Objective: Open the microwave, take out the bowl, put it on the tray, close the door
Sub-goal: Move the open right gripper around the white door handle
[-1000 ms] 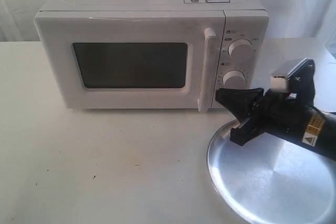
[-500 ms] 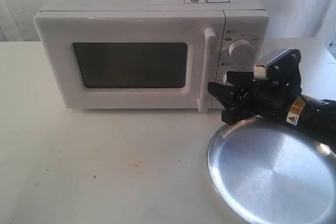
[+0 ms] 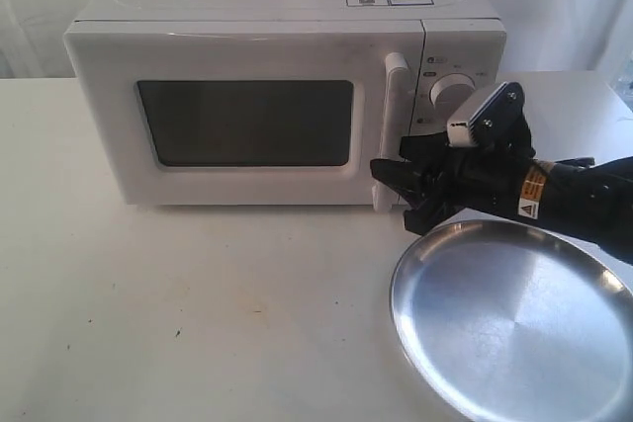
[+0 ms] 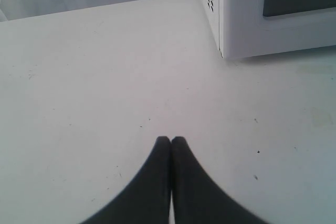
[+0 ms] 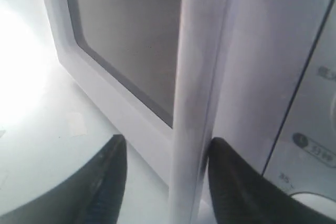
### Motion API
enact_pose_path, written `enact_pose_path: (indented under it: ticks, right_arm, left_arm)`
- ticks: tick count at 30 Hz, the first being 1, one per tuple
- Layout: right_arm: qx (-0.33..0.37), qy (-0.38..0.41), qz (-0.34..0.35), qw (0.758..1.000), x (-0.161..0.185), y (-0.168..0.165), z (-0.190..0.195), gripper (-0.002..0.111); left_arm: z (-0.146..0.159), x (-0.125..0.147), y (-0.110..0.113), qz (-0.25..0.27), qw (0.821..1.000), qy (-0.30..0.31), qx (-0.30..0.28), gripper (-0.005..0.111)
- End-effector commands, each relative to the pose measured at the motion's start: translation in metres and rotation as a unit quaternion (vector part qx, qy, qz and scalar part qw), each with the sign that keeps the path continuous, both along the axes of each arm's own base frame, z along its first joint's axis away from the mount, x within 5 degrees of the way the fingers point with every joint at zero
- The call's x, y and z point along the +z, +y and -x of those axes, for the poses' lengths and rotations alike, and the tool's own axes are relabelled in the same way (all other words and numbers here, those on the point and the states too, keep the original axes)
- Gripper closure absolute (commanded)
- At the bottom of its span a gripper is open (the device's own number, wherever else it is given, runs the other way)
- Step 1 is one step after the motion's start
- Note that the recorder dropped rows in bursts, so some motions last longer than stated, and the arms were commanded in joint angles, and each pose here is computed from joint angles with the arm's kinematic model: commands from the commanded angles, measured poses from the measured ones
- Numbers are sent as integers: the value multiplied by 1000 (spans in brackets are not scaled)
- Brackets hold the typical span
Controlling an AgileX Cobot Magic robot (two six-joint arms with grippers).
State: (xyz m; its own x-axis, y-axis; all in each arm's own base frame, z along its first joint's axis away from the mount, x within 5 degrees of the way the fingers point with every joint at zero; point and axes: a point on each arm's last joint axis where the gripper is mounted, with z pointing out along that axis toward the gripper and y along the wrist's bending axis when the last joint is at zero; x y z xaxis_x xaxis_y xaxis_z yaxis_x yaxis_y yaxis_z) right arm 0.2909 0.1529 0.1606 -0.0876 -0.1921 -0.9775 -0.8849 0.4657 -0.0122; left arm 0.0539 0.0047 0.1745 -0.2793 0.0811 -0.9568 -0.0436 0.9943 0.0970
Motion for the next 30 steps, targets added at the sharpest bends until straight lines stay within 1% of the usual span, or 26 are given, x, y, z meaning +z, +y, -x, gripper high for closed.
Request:
enact_pose_path:
  ticks: [1, 4, 5, 11, 13, 16, 21, 24, 28, 30]
  right_arm:
    - [20, 2, -6, 1000, 0, 3, 1, 81]
    - [19, 2, -6, 1000, 0, 3, 0, 105]
    - [19, 2, -6, 1000, 0, 3, 0, 108]
    - [26, -2, -7, 1000, 1, 4, 1, 108]
    - [53, -9, -6, 999, 1, 5, 4, 108]
    - [117, -24, -7, 993, 2, 10, 12, 108]
    - [167, -28, 1, 986, 1, 21, 24, 108]
    - [163, -31, 8, 986, 2, 28, 22, 108]
    - [115, -21, 10, 993, -1, 31, 13, 108]
    - [104, -18, 7, 994, -1, 30, 11, 108]
  left_arm:
    - [0, -1, 0, 4, 1000, 0, 0, 107]
    - [0, -1, 0, 4, 1000, 0, 0, 107]
    - [0, -1, 0, 4, 1000, 0, 0, 107]
    - [0, -1, 0, 4, 1000, 0, 0, 107]
    - [0, -1, 0, 4, 1000, 0, 0, 107]
    - [0, -1, 0, 4, 1000, 0, 0, 107]
    - [0, -1, 0, 4, 1000, 0, 0, 107]
    - [0, -1, 0, 4, 1000, 0, 0, 107]
    - [0, -1, 0, 4, 1000, 0, 0, 107]
    - [0, -1, 0, 4, 1000, 0, 0, 107]
